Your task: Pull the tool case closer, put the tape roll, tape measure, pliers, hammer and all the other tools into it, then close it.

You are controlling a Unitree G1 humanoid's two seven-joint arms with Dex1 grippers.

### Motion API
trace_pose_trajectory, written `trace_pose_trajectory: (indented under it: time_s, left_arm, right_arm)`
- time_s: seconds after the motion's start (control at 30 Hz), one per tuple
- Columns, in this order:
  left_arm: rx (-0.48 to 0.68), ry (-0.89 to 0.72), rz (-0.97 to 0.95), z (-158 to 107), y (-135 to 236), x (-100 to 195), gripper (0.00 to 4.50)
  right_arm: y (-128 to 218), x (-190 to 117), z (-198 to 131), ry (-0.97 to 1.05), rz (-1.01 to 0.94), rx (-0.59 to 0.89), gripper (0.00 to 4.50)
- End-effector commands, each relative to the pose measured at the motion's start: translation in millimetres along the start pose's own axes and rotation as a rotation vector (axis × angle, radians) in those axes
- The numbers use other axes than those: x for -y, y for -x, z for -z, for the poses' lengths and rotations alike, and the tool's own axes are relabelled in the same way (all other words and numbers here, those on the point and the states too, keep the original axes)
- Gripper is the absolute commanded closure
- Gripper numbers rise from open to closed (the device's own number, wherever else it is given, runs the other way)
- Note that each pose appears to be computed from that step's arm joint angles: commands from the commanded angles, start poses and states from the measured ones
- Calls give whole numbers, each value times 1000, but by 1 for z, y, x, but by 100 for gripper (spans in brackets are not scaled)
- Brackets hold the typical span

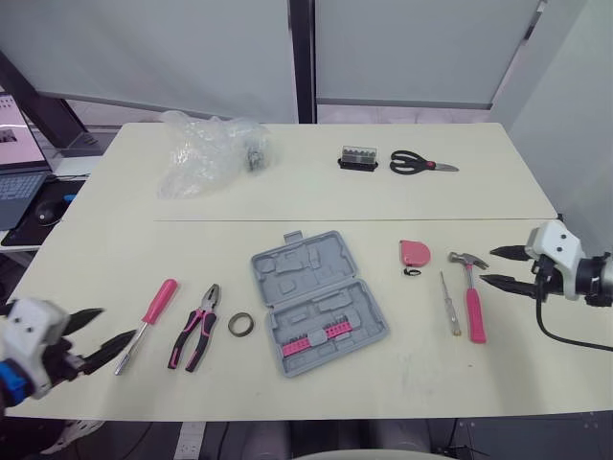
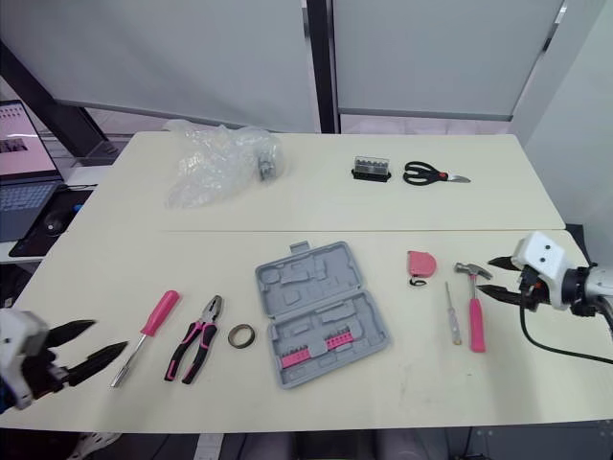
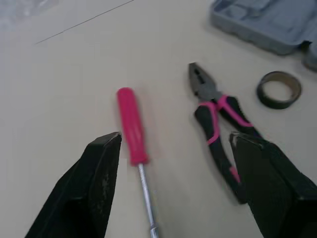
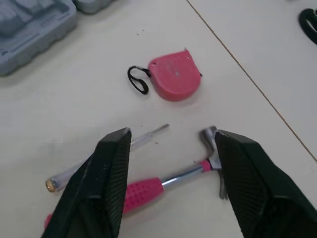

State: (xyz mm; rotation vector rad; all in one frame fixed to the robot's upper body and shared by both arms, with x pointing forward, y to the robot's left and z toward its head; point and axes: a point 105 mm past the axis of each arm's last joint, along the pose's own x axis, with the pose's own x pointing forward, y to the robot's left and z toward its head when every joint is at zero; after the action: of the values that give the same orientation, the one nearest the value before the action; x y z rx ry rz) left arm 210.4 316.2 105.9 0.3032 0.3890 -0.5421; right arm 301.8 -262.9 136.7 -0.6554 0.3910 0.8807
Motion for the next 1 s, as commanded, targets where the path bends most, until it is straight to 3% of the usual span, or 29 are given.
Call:
trace_pose_trajectory:
  time_s: [0.03,0.27,0.3,0.73,1.0]
  left_arm:
    - [-3,-69,129,-18,-26,20,219]
    - [-62,-187,289,-22,-77,39,446]
    - [-72,-205,310,-22,-83,41,450]
    - [-138,-349,447,-23,-125,60,450]
    - [-147,-390,455,-23,-137,68,450]
  right_arm:
    - [-12,-2,-18,72,-32,-11,274]
    - [-59,-19,-44,168,-119,-31,428]
    - [-66,-22,-48,171,-125,-29,449]
    - [-134,-34,-64,244,-143,-36,449]
    - [-153,-42,-71,252,-169,-18,449]
